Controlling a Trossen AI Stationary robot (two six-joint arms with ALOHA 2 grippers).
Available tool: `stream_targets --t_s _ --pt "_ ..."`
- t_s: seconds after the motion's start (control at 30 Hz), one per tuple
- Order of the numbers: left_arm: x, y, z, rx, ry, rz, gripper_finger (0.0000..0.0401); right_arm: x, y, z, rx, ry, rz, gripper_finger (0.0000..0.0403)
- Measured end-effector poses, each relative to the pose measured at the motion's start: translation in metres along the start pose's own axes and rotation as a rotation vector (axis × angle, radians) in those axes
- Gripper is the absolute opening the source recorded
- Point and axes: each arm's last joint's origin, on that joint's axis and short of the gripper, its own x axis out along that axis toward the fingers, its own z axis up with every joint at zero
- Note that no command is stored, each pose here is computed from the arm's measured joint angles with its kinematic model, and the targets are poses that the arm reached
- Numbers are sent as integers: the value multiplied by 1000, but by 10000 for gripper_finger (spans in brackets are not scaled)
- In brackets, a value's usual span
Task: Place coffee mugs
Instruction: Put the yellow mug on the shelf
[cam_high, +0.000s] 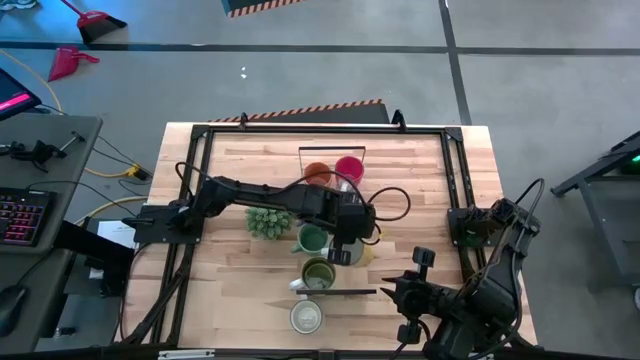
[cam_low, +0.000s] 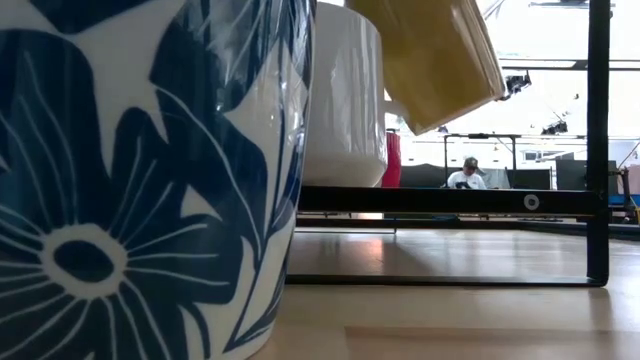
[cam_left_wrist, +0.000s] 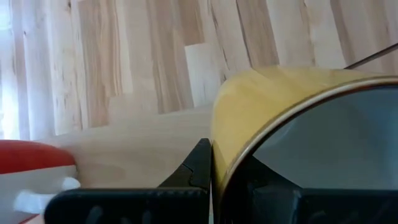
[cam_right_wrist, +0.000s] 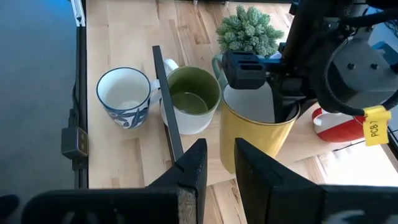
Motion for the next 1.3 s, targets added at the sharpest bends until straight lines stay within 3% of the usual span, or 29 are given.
stream_targets --t_s 0.4,0.57,0.93,1.3 --pt "0 1 0 0 5 11 9 0 0 0 0 5 4 60" --pt "0 2 5 8 -53 20 9 0 0 0 1 9 7 60" --pt "25 -2 -4 41 66 3 9 0 1 -1 3 45 32 60" --pt "28 -3 -4 42 76 2 9 0 1 -1 3 48 35 60"
